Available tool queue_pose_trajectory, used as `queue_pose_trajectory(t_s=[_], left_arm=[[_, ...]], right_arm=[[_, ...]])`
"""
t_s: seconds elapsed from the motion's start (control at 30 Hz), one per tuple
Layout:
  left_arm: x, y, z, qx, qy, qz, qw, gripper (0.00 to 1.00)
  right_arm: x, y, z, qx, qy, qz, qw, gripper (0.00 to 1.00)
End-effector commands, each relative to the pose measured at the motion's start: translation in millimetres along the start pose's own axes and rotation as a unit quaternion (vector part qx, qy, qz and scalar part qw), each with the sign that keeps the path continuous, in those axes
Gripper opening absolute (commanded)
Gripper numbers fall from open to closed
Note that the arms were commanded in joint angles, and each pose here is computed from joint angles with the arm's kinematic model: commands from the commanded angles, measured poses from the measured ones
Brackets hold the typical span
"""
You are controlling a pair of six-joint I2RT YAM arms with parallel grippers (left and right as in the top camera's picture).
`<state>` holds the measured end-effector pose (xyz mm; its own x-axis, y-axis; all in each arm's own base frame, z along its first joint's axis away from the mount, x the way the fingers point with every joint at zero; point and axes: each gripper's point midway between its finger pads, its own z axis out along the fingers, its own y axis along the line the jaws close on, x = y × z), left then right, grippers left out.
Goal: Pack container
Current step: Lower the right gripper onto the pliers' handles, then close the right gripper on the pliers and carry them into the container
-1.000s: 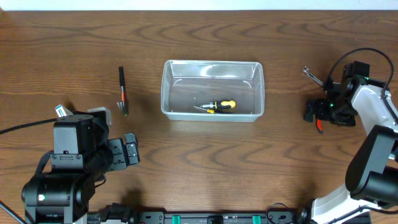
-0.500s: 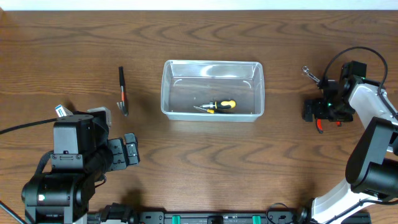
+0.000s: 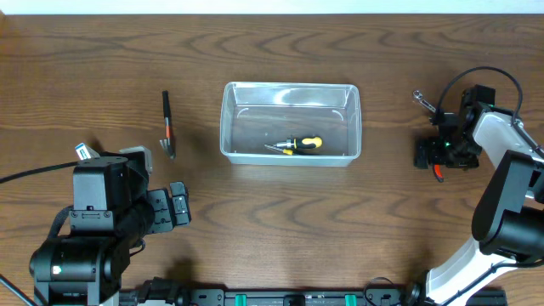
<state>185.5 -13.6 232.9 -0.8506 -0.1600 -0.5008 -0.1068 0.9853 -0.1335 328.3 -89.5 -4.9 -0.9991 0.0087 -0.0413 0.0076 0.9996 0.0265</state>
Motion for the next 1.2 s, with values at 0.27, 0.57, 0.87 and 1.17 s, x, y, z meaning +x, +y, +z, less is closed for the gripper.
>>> queue_pose_trajectory(t_s=[0.27, 0.57, 0.87, 1.17], left_arm=[[-1.2, 1.3, -1.7, -0.003, -0.003, 0.007, 1.0, 0.98], [-1.2, 1.3, -1.7, -0.003, -0.003, 0.007, 1.0, 0.98], [-1.2, 1.3, -1.7, -0.003, -0.003, 0.007, 1.0, 0.98], [-1.3, 1.3, -1.7, -0.003, -0.003, 0.007, 1.0, 0.98]], right_arm=[[8.2, 13.9, 20.1, -0.029, 0.025, 0.01, 0.999, 0.43], [8.1, 14.1, 20.1, -0.029, 0.025, 0.013, 0.999, 0.17], [4.5, 14.6, 17.9, -0.027, 0.022, 0.034, 0.999, 0.01], [-32.5, 42.1, -54.5, -0.006, -0.011, -0.01, 1.0, 0.01]])
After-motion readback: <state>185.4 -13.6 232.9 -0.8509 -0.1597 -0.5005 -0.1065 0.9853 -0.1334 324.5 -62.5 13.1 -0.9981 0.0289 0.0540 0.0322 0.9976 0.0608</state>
